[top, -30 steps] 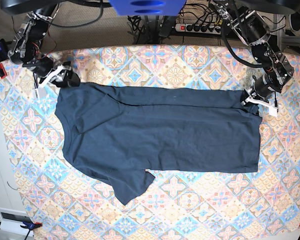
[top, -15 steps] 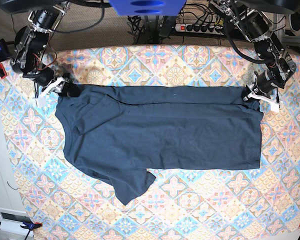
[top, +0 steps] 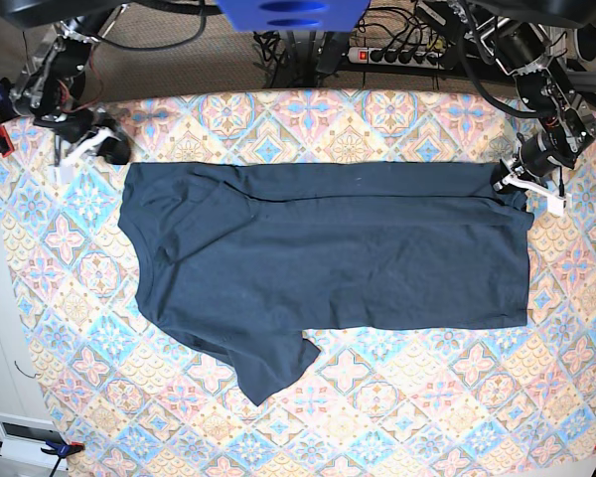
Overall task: Layout the t-shirt on the table in an organized manner, then fold the t-shirt properly
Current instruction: 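Regrasp the shirt edge with both grippers and pull it outward, then pull the shirt edge with both grippers apart to smooth it flat, then release the edge and grasp the shirt's opposite hem with both grippers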
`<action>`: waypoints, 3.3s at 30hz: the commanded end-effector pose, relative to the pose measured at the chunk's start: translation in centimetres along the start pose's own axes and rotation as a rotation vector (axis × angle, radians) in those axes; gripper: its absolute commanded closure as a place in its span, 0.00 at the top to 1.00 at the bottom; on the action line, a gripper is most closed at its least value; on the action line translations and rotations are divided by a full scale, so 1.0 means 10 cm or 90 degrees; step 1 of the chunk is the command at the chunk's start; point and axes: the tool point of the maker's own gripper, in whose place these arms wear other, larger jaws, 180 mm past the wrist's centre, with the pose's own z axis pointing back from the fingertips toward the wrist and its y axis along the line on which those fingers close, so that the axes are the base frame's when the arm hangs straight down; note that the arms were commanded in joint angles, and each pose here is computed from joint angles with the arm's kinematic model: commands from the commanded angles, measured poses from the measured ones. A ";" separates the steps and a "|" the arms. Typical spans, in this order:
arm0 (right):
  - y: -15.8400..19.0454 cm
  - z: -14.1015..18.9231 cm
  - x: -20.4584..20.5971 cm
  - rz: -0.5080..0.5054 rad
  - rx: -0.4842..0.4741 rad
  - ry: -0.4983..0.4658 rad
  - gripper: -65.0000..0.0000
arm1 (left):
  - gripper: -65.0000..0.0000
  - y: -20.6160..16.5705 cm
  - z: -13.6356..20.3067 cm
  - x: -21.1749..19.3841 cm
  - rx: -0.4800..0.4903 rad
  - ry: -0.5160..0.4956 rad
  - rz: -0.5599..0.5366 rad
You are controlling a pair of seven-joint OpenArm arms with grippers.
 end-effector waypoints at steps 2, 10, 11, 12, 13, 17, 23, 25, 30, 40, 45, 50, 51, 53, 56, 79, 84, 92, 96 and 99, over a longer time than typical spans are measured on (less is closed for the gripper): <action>0.03 0.05 0.16 0.015 0.007 -0.033 0.26 | 0.00 0.08 0.06 0.05 0.024 -0.001 -0.011; 0.04 0.03 0.13 0.015 0.010 -0.024 0.49 | 0.00 0.09 0.06 0.06 0.025 -0.002 -0.013; 0.05 0.03 0.13 0.015 0.011 -0.024 0.49 | 0.00 0.09 0.06 0.06 0.025 -0.002 -0.013; 0.05 0.02 0.13 0.016 0.012 -0.022 0.49 | 0.00 0.09 0.06 0.06 0.025 -0.002 -0.013; 0.07 0.01 0.13 0.020 0.015 -0.020 0.49 | 0.00 0.09 0.06 0.06 0.025 -0.002 -0.013; 0.19 -0.10 0.08 0.032 0.038 0.000 0.49 | 0.00 0.09 0.06 0.07 0.026 -0.002 -0.013; 0.31 -0.20 0.18 0.049 0.058 -0.003 0.49 | 0.00 0.09 0.06 0.06 0.026 0.000 -0.014; 0.34 -0.22 0.19 0.051 0.063 -0.005 0.49 | 0.00 0.09 0.06 0.06 0.026 0.000 -0.014; 0.38 -0.25 0.21 0.057 0.070 -0.002 0.17 | 0.00 0.09 0.07 0.05 0.026 0.002 -0.014; 0.36 -0.11 -0.02 0.018 0.085 0.004 0.02 | 0.00 0.21 0.18 -0.11 0.051 0.017 -0.031; 0.35 0.08 -0.30 -0.001 0.084 0.021 0.02 | 0.00 0.25 0.37 -0.19 0.074 0.016 -0.071; 0.46 0.29 -0.39 0.050 0.073 0.035 0.02 | 0.00 0.36 0.43 -0.34 0.091 0.037 -0.073; 0.48 0.32 -0.41 0.058 0.072 0.039 0.02 | 0.00 0.41 0.46 -0.35 0.099 0.042 -0.076; 0.53 0.37 -0.41 0.075 0.071 0.041 0.02 | 0.00 0.44 0.48 -0.40 0.104 0.049 -0.075; 0.55 0.41 -0.44 0.082 0.069 0.046 0.02 | 0.00 0.45 0.49 -0.41 0.105 0.051 -0.076; 0.27 0.82 -0.11 0.101 -0.021 -0.030 0.38 | 0.64 0.76 1.24 0.07 0.196 -0.070 -0.062; 0.35 0.73 0.20 0.126 -0.007 -0.074 0.38 | 0.64 0.62 1.27 0.56 0.177 -0.145 -0.068; 0.59 0.32 0.77 0.251 -0.009 -0.063 0.38 | 0.64 0.32 0.84 1.14 0.105 -0.152 -0.076; 0.72 0.11 0.96 0.312 -0.022 -0.049 0.38 | 0.64 0.23 0.69 1.41 0.114 -0.173 -0.088; 0.87 -0.02 1.14 0.359 -0.025 -0.049 0.38 | 0.64 0.08 0.55 1.55 0.121 -0.179 -0.125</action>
